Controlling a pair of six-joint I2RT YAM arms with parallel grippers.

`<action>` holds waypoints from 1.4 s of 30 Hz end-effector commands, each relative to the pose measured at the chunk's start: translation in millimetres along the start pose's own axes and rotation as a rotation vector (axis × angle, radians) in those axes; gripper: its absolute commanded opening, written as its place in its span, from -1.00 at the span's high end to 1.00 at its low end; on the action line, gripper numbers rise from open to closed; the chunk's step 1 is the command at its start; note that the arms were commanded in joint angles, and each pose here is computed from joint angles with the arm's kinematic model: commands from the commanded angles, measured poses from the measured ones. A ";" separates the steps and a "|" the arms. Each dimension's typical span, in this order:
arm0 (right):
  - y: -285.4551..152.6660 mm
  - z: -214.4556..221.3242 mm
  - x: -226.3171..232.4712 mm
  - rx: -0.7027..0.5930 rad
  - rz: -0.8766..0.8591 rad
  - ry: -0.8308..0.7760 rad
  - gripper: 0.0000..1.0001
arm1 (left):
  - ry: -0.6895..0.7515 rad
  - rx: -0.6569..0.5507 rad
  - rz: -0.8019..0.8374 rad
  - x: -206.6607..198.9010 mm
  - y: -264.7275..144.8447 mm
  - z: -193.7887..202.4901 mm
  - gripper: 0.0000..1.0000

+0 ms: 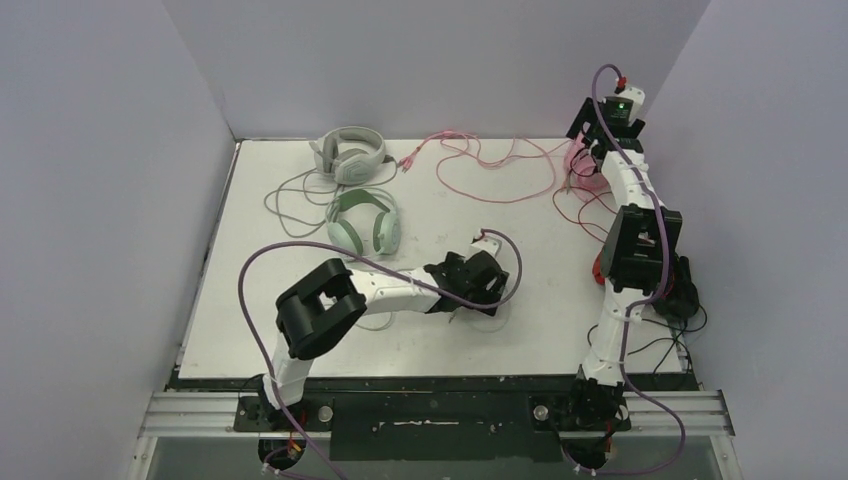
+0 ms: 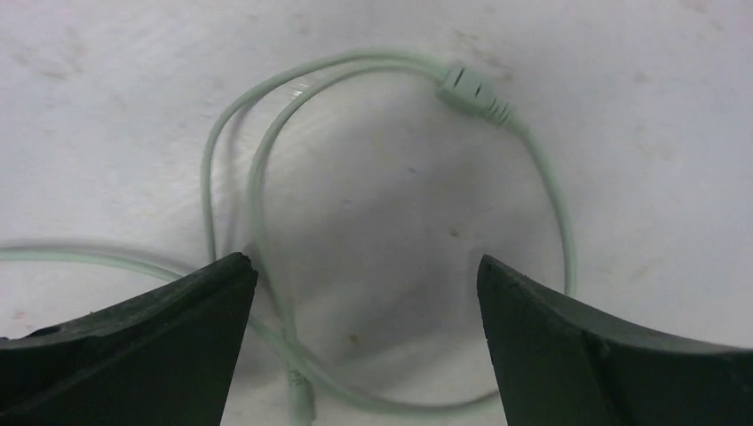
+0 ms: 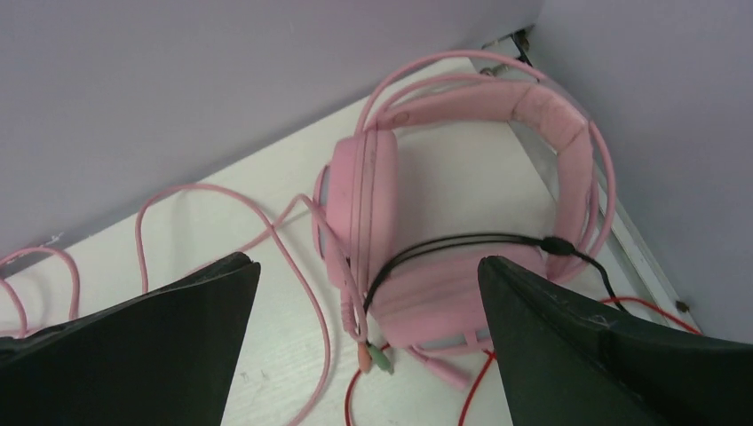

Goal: Wrap the headphones
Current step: Move the headphones to the center of the board.

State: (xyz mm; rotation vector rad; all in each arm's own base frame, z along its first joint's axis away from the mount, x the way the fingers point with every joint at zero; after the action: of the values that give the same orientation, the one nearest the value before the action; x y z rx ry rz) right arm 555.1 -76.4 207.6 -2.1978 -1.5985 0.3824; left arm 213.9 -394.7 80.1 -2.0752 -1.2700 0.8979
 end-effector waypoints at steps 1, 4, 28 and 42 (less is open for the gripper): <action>15.0 -27.3 8.2 -0.059 0.047 -0.039 -1.00 | -0.007 0.078 -0.247 70.9 6.8 -1.5 -0.86; 29.4 -15.8 8.0 -0.058 0.058 -0.027 -1.00 | -0.079 0.082 -0.336 112.7 -2.5 -2.6 -0.81; 46.5 34.3 64.0 0.043 -0.112 -0.147 0.05 | -0.559 -0.299 -0.402 244.3 -130.1 -81.6 -0.78; -206.0 64.2 200.0 -0.112 -0.760 -0.508 0.41 | -0.494 -0.406 -0.268 227.8 -191.8 -103.5 -0.79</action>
State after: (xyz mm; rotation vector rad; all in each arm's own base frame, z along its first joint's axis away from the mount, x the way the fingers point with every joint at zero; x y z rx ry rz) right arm 450.6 150.2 182.6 -1.4977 -2.3220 0.7604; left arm 267.5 -124.2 202.3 -1.8828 -2.0981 1.1915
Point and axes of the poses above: each gripper's point midway between its finger pads, its own y axis out along the fingers, its own x axis along the line the jaws close on, z = x × y, the point moved 7 cm from there along -y, back along the fingers, and after that the axes turned 10 degrees about -y, right-handed, at the moved point
